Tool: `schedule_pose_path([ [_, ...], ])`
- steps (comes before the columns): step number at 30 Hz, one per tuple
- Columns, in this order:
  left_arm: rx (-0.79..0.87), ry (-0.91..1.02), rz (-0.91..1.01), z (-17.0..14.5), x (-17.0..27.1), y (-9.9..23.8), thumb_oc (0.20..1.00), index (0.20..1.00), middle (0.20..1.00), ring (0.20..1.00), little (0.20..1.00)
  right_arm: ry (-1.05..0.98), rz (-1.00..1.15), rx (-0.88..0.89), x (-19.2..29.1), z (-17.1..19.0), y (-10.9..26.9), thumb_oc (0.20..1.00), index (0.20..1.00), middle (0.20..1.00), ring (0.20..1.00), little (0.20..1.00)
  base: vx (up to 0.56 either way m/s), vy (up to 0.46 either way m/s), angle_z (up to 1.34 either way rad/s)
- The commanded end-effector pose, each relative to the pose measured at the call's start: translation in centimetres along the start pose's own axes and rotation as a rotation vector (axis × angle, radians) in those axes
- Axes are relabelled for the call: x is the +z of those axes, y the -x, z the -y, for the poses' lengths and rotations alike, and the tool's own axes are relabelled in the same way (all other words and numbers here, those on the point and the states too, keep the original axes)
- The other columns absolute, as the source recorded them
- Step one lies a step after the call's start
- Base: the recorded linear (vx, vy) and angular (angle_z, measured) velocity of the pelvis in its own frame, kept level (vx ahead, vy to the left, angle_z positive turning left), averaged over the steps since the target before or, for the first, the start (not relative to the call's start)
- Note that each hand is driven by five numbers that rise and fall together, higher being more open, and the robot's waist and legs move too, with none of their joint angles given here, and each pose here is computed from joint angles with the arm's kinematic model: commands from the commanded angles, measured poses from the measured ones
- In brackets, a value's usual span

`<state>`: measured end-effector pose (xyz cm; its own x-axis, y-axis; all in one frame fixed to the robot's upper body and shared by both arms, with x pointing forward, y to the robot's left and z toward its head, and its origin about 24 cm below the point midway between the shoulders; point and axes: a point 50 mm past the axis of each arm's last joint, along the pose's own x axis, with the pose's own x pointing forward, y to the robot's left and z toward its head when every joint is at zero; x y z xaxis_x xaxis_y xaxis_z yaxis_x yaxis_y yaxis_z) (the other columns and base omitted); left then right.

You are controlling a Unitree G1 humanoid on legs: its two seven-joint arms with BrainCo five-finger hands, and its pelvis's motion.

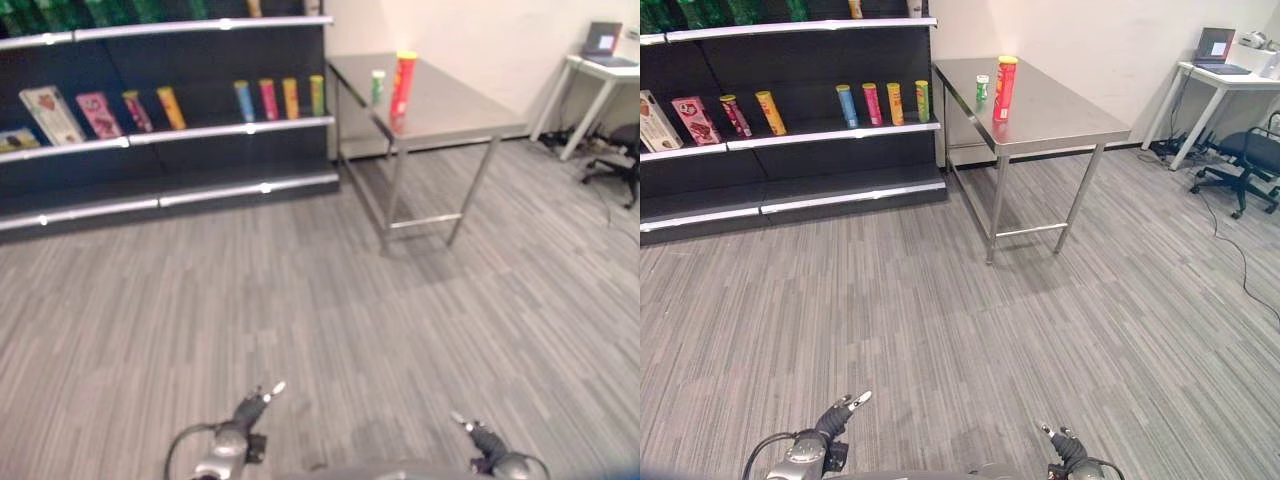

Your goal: Put the goods on the table back onto the shelves and tidy them up.

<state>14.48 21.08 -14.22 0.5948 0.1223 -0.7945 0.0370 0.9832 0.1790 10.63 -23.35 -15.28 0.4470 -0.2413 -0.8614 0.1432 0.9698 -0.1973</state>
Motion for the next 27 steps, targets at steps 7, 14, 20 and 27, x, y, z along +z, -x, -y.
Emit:
schedule_pose_path([
  [7,0.033,0.001,0.052,-0.7,1.4,-0.3,1.0,1.0,1.0,1.0,1.0,0.007,0.092,-0.025,3.0,0.9,-0.5,1.0,1.0,1.0,1.0,1.0,0.0,0.0,0.02],
  [14,0.035,-0.017,0.055,-0.8,1.5,-0.3,1.0,1.0,1.0,1.0,1.0,0.054,0.109,-0.016,3.5,0.8,-0.5,1.0,1.0,1.0,1.0,1.0,0.0,0.0,0.0],
  [20,0.023,-0.113,0.051,-1.3,1.4,-0.3,1.0,1.0,1.0,1.0,1.0,0.209,0.207,0.004,6.3,1.0,-0.6,1.0,1.0,1.0,1.0,1.0,-0.01,-0.002,0.01],
  [27,0.003,-0.19,0.051,-1.5,1.3,-0.2,1.0,1.0,1.0,1.0,1.0,0.408,0.373,0.088,11.0,-1.0,-0.1,1.0,1.0,1.0,1.0,1.0,-0.01,-0.011,0.06],
])
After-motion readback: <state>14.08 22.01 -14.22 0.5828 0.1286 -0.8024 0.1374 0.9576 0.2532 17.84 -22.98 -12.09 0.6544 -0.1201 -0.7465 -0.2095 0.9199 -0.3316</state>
